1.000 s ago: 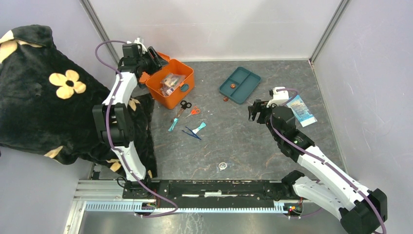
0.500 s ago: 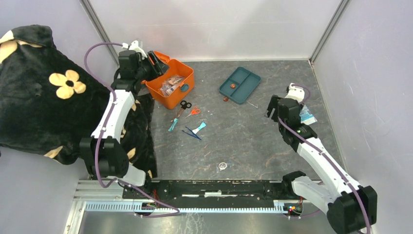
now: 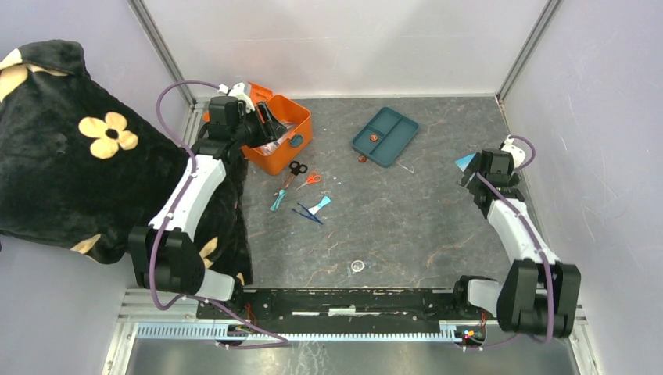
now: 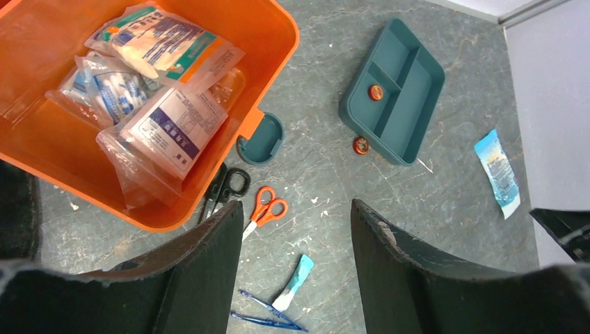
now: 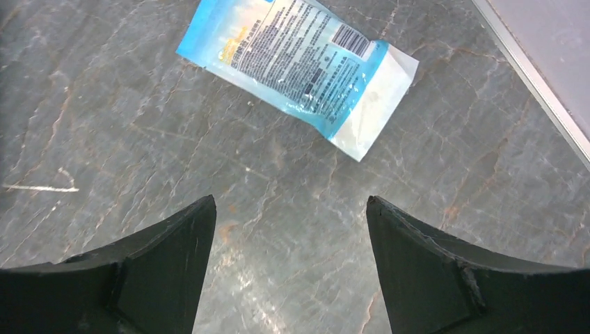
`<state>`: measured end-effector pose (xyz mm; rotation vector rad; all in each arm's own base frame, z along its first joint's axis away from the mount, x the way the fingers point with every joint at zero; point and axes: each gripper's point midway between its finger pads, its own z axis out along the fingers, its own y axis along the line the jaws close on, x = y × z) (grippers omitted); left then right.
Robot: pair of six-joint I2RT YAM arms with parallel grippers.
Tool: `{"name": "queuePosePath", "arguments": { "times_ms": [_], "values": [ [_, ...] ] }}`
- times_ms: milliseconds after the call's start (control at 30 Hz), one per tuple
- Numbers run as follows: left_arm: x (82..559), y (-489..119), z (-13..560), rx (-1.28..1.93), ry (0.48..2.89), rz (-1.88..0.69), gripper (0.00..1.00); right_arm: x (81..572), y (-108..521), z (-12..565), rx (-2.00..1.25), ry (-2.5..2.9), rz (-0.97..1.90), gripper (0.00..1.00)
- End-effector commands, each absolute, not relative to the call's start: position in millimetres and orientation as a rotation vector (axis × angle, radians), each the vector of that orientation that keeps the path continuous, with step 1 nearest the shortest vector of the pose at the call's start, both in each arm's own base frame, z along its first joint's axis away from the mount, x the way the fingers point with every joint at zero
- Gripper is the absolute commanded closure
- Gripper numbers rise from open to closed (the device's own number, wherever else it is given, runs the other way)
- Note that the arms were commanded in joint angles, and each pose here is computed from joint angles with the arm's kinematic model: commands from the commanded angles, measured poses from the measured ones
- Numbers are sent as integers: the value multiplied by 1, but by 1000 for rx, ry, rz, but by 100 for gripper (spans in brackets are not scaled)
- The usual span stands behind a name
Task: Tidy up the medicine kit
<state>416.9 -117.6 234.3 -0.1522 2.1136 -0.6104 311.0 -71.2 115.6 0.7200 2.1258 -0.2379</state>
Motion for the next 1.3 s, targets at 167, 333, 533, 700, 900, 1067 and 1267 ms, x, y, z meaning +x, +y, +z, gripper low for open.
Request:
{"name": "queuePosePath", "arguments": {
  "times_ms": [167,333,533,700,900,1067,1267],
  "values": [
    [404,-127,264,-41,2039,-661,35,388,-109,132,554,2150,-291,13],
    [402,-129,263,-35,2046,-673,35,396,-138,109,515,2255,-343,11],
    [401,-133,262,-24,2048,-702,37,404,-154,80,400,2384,-248,9],
    [401,-134,261,-20,2050,-710,38,415,-161,66,394,2390,-129,6],
    [401,-135,260,-16,2051,-714,39,413,-167,37,414,2447,-92,5],
    [401,-135,259,-17,2055,-715,39,407,-158,22,430,2481,-31,8],
    [402,-135,257,-16,2059,-721,39,394,-113,28,388,2477,54,13]
  ]
}}
